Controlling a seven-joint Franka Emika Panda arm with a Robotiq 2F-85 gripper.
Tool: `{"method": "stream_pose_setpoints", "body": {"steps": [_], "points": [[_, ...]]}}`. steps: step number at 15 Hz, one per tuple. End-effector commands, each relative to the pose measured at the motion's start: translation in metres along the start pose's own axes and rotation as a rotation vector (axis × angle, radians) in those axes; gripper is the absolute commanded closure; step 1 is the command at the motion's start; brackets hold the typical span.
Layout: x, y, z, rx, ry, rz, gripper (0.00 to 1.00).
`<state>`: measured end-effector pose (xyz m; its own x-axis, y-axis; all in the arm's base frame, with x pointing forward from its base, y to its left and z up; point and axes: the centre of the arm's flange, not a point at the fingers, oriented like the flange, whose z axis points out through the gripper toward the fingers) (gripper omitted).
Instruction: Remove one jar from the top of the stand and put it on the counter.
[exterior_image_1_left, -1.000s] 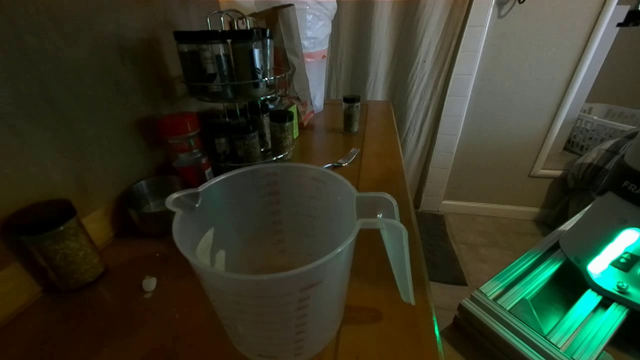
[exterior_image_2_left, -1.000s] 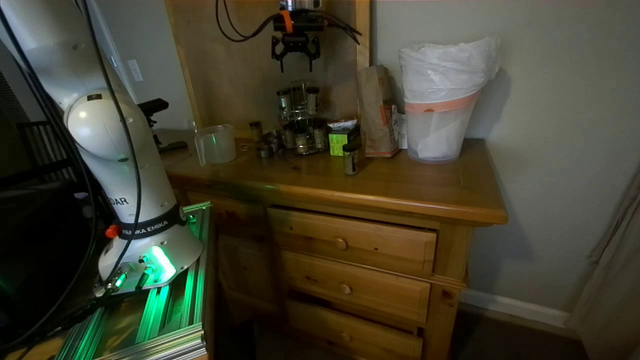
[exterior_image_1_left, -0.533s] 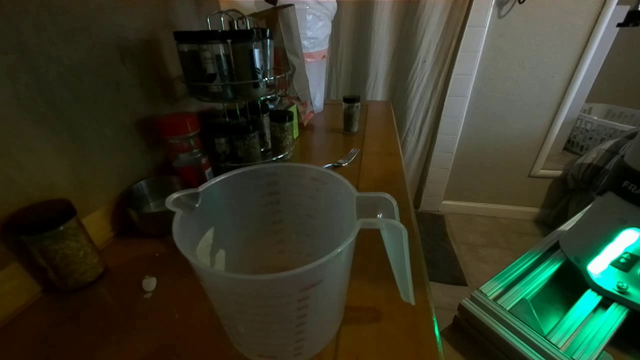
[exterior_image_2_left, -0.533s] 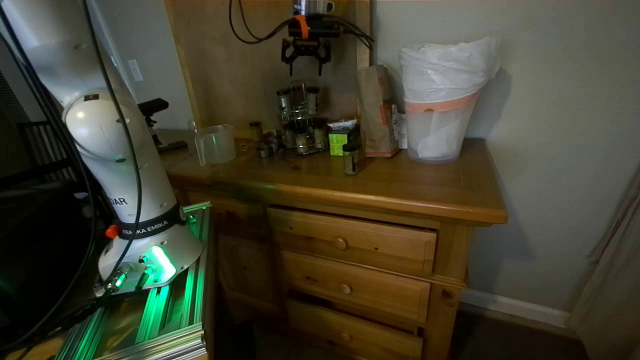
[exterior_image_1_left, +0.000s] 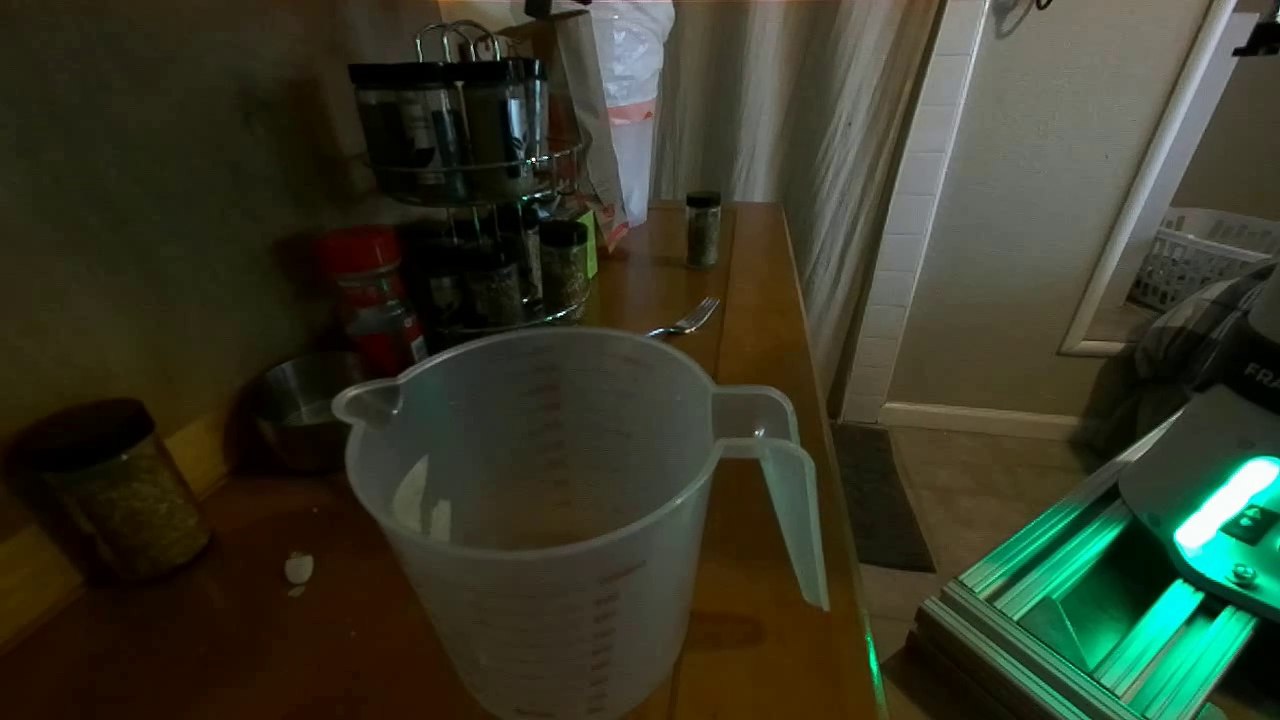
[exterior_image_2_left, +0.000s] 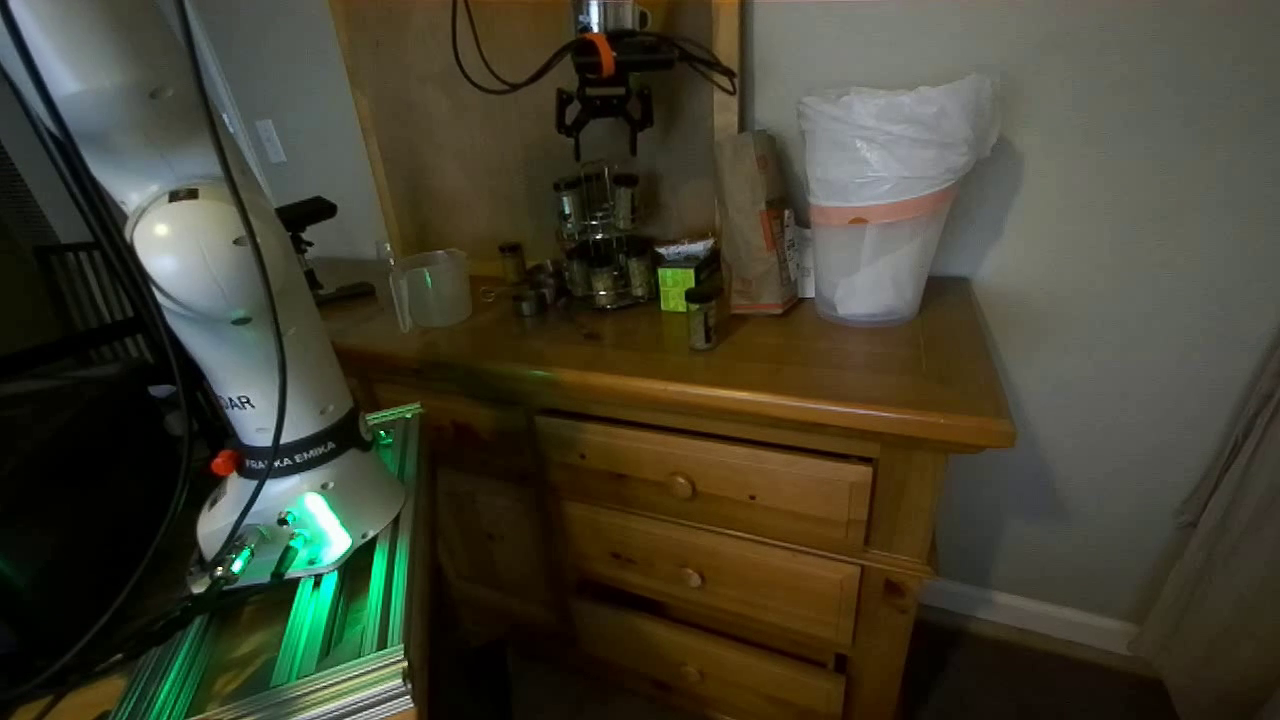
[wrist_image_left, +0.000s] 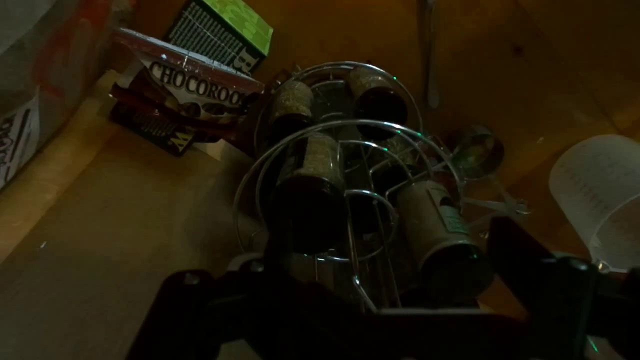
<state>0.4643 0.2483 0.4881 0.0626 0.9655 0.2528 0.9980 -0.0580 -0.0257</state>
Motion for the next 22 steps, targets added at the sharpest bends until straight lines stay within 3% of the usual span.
{"method": "stream_pose_setpoints", "body": {"steps": [1, 6, 15, 22], "points": [[0.004, 0.008, 0.011, -0.016, -0.032, -0.064, 0.00], [0.007, 0.024, 0.023, 0.052, -0.004, -0.109, 0.00], [0.023, 0.047, 0.039, 0.118, -0.025, -0.147, 0.00], [0.029, 0.043, 0.028, 0.110, -0.029, -0.158, 0.00]]}}
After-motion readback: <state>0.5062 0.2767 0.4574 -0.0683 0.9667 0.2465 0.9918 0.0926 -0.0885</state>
